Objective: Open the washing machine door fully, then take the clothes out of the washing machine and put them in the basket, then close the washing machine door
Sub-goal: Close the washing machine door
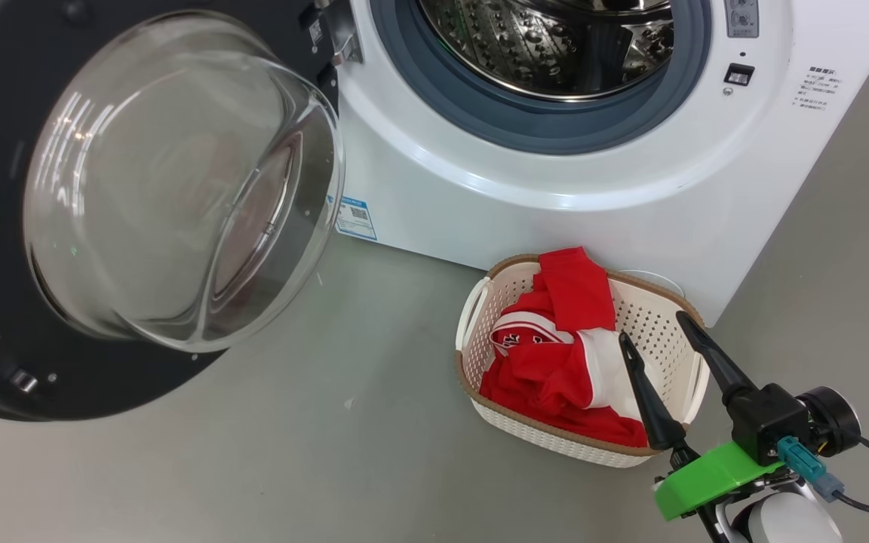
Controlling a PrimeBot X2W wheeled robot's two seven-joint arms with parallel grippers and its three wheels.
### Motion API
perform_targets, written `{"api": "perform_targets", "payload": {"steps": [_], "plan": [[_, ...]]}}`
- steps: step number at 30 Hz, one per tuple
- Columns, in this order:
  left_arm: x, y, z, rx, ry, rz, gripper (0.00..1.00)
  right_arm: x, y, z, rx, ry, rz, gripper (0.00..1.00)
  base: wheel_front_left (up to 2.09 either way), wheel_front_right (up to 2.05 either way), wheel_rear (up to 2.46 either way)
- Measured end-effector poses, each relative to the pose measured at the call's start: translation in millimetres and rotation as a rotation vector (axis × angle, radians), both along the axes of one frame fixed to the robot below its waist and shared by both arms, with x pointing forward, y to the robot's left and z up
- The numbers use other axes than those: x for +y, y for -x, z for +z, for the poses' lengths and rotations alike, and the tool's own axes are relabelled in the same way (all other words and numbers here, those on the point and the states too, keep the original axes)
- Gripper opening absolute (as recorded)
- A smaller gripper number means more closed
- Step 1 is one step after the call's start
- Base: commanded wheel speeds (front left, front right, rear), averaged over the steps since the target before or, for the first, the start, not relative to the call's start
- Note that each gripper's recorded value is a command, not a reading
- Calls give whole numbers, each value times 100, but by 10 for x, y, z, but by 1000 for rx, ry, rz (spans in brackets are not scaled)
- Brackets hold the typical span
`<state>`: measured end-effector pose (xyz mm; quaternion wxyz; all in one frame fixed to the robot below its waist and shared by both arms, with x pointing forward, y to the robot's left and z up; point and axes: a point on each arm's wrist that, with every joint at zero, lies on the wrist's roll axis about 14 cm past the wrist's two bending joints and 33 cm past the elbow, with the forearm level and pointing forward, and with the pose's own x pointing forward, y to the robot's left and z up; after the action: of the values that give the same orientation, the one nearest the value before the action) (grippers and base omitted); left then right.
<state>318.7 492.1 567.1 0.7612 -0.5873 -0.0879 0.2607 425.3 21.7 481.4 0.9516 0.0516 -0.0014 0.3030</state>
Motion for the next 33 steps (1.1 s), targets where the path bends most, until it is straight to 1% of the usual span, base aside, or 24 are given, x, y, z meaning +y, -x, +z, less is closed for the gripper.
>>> {"api": "perform_targets", "payload": {"steps": [4, 10, 17, 22, 27, 33], "plan": [[-89, 35, -97, -42, 55, -7, 0, -6, 12, 12, 1, -2, -2, 100, 0, 0, 0], [-297, 29, -164, -110, 116, -58, 0, 2, 36, 30, 11, -22, -1, 100, 0, 0, 0], [-455, 54, -160, -150, 101, -76, 0, 2, 53, 39, 16, -30, -1, 100, 0, 0, 0], [-638, 49, -151, -196, 116, -103, 0, -14, 58, 54, 18, -42, -7, 100, 0, 0, 0], [-763, -3, 10, -264, 123, -117, 0, -34, 68, 62, 21, -50, -12, 100, 0, 0, 0], [-894, -16, 69, -271, 105, -150, 0, -104, 73, 72, 25, -58, -31, 100, 0, 0, 0]]}}
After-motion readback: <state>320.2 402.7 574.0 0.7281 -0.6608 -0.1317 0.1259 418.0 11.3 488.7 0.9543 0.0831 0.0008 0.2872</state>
